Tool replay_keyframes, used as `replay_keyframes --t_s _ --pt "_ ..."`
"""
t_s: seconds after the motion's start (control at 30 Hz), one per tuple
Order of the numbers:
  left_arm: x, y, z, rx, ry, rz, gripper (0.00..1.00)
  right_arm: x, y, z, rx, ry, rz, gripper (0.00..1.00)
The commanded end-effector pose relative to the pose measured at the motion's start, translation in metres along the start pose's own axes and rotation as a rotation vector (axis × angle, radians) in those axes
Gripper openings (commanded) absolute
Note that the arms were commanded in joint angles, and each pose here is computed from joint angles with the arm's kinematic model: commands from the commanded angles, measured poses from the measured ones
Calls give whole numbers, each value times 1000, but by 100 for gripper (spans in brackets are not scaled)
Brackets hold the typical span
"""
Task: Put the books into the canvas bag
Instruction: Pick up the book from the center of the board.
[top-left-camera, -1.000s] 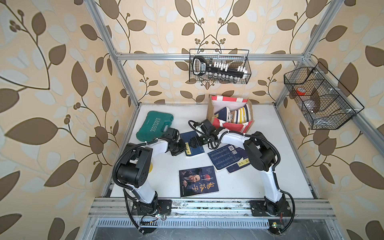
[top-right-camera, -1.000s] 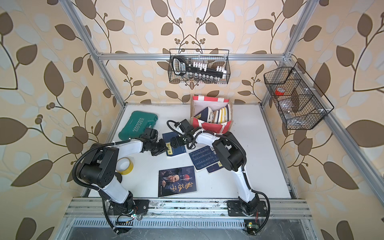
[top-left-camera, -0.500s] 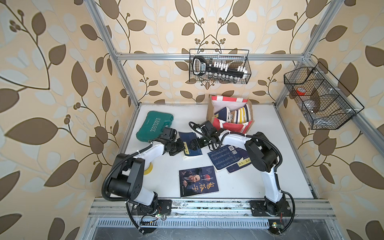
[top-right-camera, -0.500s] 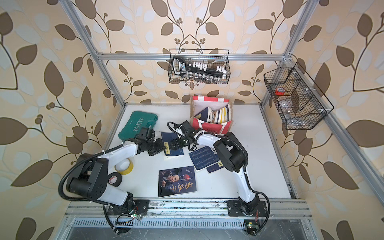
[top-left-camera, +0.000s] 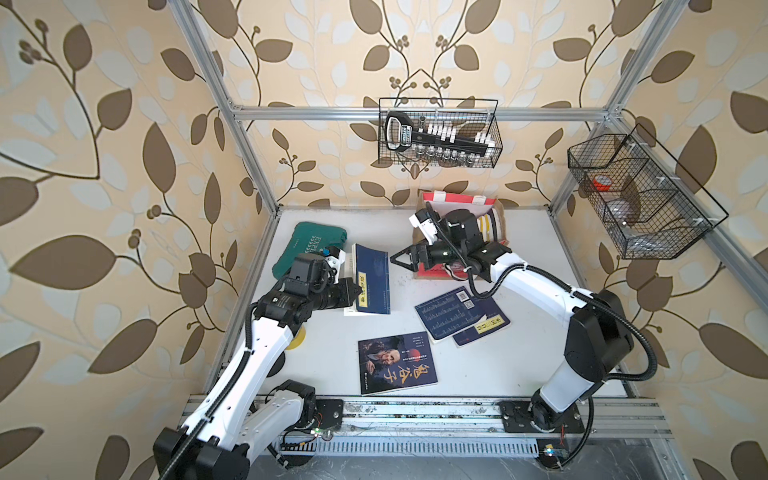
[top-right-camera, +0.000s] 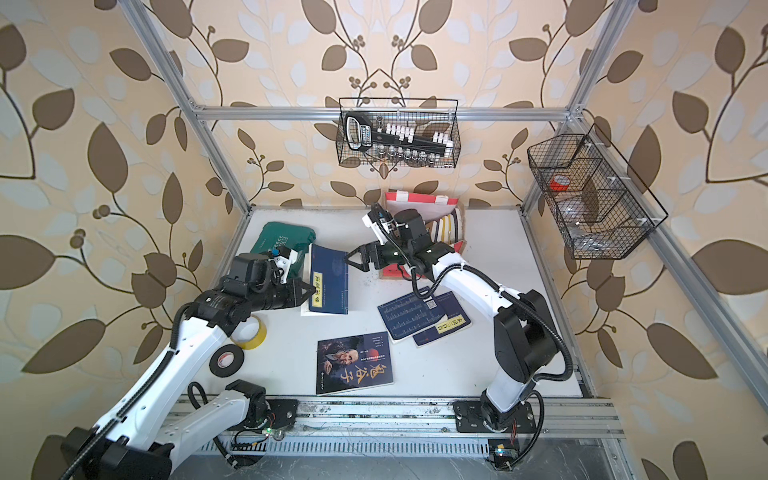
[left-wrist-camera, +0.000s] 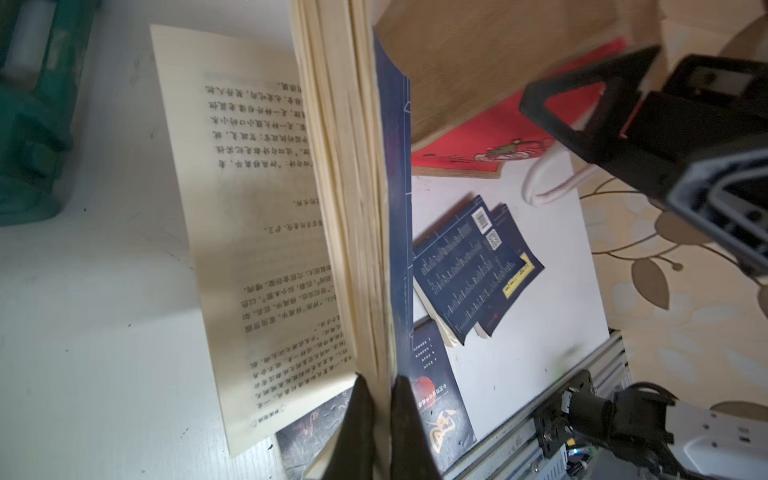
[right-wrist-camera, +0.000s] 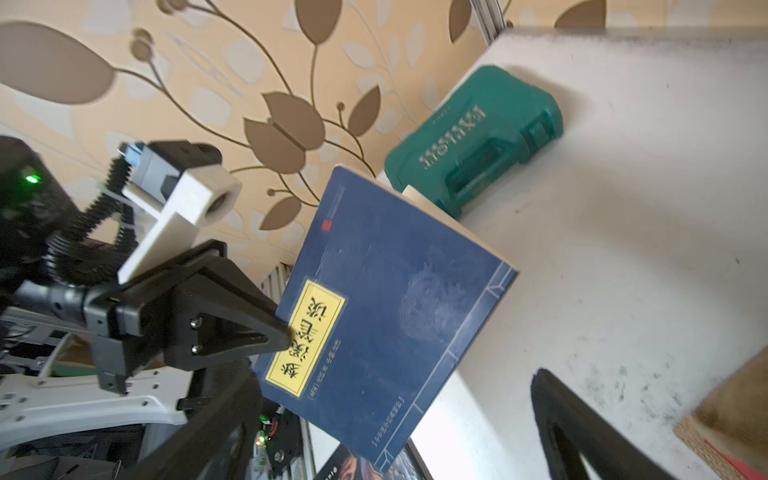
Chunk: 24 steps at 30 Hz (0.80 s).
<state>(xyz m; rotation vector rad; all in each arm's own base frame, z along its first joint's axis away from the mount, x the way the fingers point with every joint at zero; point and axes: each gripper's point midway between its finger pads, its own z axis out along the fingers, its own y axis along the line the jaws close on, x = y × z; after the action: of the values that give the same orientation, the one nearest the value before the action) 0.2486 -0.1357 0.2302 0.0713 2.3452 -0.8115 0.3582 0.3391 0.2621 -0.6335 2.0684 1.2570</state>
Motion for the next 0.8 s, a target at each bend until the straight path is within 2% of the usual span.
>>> replay_keyframes --t_s 0.0,0.33,0.4,0.47,0.57,0.77 --pt "-12 -45 -31 169 -93 201 0 13 3 -9 -95 47 67 98" --pt "0 -85 -48 397 -63 303 0 26 20 -31 -233 85 45 98" --pt "2 -89 -49 425 -55 312 0 29 23 -31 -271 97 49 95" --pt "4 -89 -49 431 -52 314 0 30 30 -33 -319 101 49 86" --pt "6 -88 -47 432 -42 312 0 26 40 -37 -378 88 48 64" --pt "11 -84 -41 432 -17 303 0 17 45 -41 -386 63 45 26"
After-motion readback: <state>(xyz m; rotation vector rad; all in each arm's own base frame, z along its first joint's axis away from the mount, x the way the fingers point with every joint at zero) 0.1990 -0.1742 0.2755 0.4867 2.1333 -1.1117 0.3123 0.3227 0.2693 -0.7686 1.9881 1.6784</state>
